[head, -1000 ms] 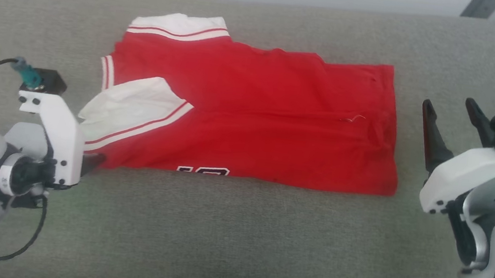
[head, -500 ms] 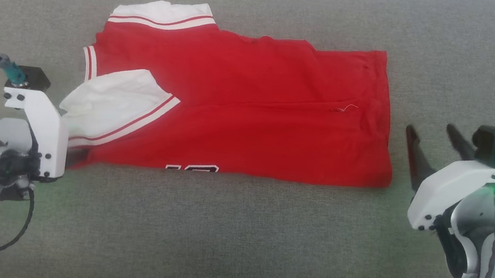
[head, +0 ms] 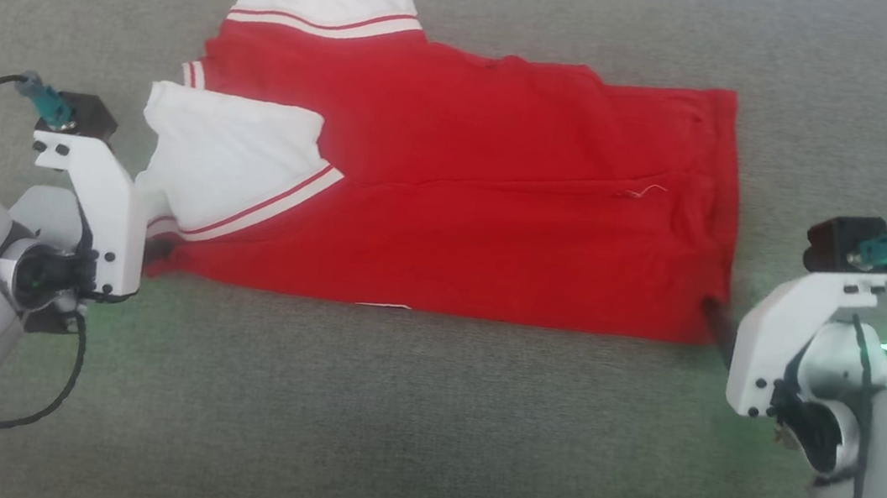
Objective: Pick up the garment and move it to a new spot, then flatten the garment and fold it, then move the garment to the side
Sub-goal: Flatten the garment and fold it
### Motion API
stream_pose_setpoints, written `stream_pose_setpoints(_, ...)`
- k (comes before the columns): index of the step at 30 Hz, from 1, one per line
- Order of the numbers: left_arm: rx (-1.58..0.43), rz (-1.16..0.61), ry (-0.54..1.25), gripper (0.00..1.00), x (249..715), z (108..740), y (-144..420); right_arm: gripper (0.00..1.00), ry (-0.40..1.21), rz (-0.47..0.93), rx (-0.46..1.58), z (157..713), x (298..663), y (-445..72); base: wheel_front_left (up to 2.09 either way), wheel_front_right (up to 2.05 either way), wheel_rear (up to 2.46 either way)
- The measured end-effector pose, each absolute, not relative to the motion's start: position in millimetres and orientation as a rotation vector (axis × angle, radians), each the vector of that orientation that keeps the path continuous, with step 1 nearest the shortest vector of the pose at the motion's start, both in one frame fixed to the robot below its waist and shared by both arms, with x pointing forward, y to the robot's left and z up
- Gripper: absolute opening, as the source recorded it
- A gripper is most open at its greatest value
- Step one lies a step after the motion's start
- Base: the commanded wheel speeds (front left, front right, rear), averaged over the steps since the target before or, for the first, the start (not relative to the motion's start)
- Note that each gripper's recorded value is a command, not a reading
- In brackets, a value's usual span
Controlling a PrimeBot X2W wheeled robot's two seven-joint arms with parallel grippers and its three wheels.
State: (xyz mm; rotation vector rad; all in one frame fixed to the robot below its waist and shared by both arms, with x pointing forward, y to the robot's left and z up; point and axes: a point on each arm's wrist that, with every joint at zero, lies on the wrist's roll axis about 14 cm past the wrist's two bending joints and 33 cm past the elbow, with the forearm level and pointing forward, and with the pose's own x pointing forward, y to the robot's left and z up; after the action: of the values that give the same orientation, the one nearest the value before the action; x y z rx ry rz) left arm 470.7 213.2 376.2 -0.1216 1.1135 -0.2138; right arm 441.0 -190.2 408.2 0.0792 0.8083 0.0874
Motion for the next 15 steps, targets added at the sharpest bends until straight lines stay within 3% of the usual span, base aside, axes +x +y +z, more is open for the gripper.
stream_pose_setpoints(5, -0.133, -0.213, 1.105, 0.0, 472, 375, 214, 1.0, 0.95, 0.133, 0.08, 386, 440, -178, 0.0, 0.0, 0.0)
stream_pose_setpoints(6, -0.135, -0.211, 1.102, 0.0, 472, 375, 215, 0.32, 0.971, 0.142, 0.068, 383, 440, -177, 0.0, 0.0, 0.0)
stream_pose_setpoints(7, -0.139, -0.208, 1.098, 0.0, 473, 375, 215, 0.0, 0.984, 0.141, 0.055, 381, 440, -178, 0.0, 0.0, 0.0)
stream_pose_setpoints(15, -0.166, -0.192, 1.087, 0.0, 472, 380, 221, 0.0, 0.976, 0.138, 0.023, 385, 451, -179, 0.0, 0.0, 0.0)
